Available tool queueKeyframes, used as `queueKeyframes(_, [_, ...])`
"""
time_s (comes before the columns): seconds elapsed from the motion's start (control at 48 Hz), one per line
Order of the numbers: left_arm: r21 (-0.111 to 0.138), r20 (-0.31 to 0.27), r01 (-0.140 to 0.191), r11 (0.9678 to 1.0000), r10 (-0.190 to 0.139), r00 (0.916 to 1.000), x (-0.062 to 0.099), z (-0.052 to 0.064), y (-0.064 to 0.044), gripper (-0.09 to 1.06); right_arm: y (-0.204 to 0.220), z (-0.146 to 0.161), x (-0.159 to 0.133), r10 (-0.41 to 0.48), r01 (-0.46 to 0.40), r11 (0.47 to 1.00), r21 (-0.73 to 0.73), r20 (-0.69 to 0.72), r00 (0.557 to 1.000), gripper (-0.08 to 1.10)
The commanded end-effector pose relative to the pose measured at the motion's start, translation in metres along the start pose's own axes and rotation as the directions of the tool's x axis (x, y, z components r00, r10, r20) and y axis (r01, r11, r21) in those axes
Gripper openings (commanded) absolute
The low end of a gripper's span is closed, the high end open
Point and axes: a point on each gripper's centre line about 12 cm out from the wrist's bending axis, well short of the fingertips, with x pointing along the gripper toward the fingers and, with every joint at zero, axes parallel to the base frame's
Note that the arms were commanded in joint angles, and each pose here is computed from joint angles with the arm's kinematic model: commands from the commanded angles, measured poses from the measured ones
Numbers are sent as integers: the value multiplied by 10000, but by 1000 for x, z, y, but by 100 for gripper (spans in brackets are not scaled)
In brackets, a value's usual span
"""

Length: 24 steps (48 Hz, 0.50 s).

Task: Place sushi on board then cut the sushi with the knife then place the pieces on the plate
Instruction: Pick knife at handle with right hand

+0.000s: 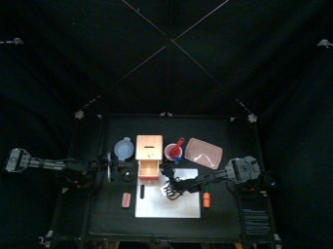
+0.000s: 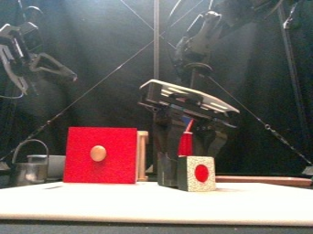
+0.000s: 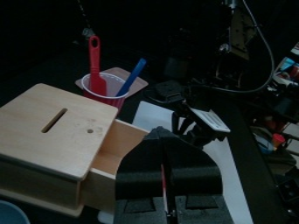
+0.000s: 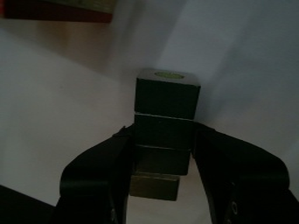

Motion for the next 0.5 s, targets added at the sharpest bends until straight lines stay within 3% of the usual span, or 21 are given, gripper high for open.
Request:
queueKeyframes(0.021, [-18,137,21,10000,-21,9999,2,5,-1,8,8,0,-16,214,-217,9992,322,90,9997,76])
queueKeyframes(0.5, [76,104,41,10000,-42,9999,1,3,-1,8,16,-12,-21,185,-203,9850,1712,121,9998,76])
